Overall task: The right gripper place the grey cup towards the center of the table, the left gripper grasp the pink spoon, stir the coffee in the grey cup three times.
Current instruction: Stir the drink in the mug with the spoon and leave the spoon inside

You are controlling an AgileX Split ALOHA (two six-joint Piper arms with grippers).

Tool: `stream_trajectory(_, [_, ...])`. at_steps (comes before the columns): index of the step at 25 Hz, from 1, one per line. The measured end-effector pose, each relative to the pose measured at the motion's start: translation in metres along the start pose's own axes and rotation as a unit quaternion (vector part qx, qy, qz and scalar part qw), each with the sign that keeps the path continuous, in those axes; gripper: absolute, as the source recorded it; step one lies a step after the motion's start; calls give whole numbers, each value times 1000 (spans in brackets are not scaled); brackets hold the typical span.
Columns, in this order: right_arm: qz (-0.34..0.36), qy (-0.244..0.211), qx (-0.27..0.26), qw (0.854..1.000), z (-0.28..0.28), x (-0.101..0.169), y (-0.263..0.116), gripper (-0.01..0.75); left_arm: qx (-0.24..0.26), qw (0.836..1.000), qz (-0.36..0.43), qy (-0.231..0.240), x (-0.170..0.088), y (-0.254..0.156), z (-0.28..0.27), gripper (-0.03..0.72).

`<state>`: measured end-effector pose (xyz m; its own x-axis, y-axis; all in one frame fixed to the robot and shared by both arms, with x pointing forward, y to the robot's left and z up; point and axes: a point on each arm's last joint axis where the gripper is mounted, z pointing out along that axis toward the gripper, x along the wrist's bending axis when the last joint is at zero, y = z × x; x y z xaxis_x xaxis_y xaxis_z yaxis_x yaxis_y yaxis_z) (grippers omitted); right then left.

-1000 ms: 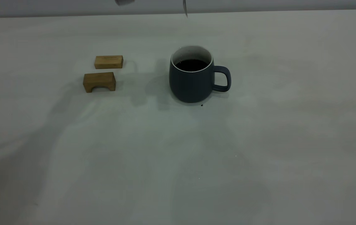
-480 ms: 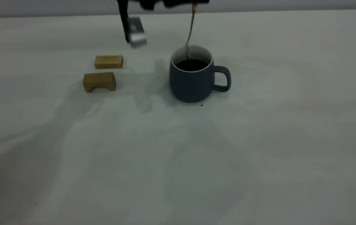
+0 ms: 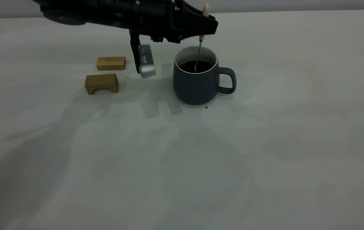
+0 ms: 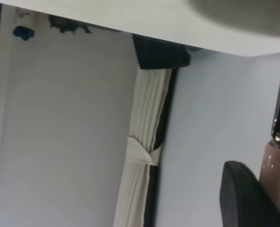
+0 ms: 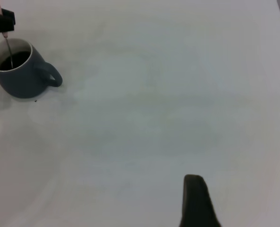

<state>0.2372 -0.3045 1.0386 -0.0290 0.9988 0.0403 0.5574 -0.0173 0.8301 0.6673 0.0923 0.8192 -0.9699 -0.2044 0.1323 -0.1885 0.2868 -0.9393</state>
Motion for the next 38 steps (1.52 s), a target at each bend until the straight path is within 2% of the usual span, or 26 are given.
stream_trajectory(3, [0, 0, 0, 1000, 0, 0, 0, 524, -4, 1000, 3, 1, -1, 1, -1, 130])
stream_trajectory(9, [0, 0, 0, 1000, 0, 0, 0, 524, -21, 999, -6, -43, -13, 8, -9, 130])
stream_trajectory(15, [0, 0, 0, 1000, 0, 0, 0, 524, -19, 999, 13, -46, -19, 6, 10, 130])
stream_trajectory(20, [0, 0, 0, 1000, 0, 0, 0, 524, -14, 999, 22, -20, -7, 4, 29, 130])
stream_trajectory(24, [0, 0, 0, 1000, 0, 0, 0, 524, -6, 999, 36, 30, 2, 3, 29, 130])
stream_trajectory(29, [0, 0, 0, 1000, 0, 0, 0, 524, -34, 996, 46, 63, 0, 12, 16, 130])
stream_trajectory(32, [0, 0, 0, 1000, 0, 0, 0, 524, -38, 997, 37, 49, -8, 15, 5, 130])
stream_trajectory(38, [0, 0, 0, 1000, 0, 0, 0, 524, -24, 1000, 8, -19, -19, 11, 8, 130])
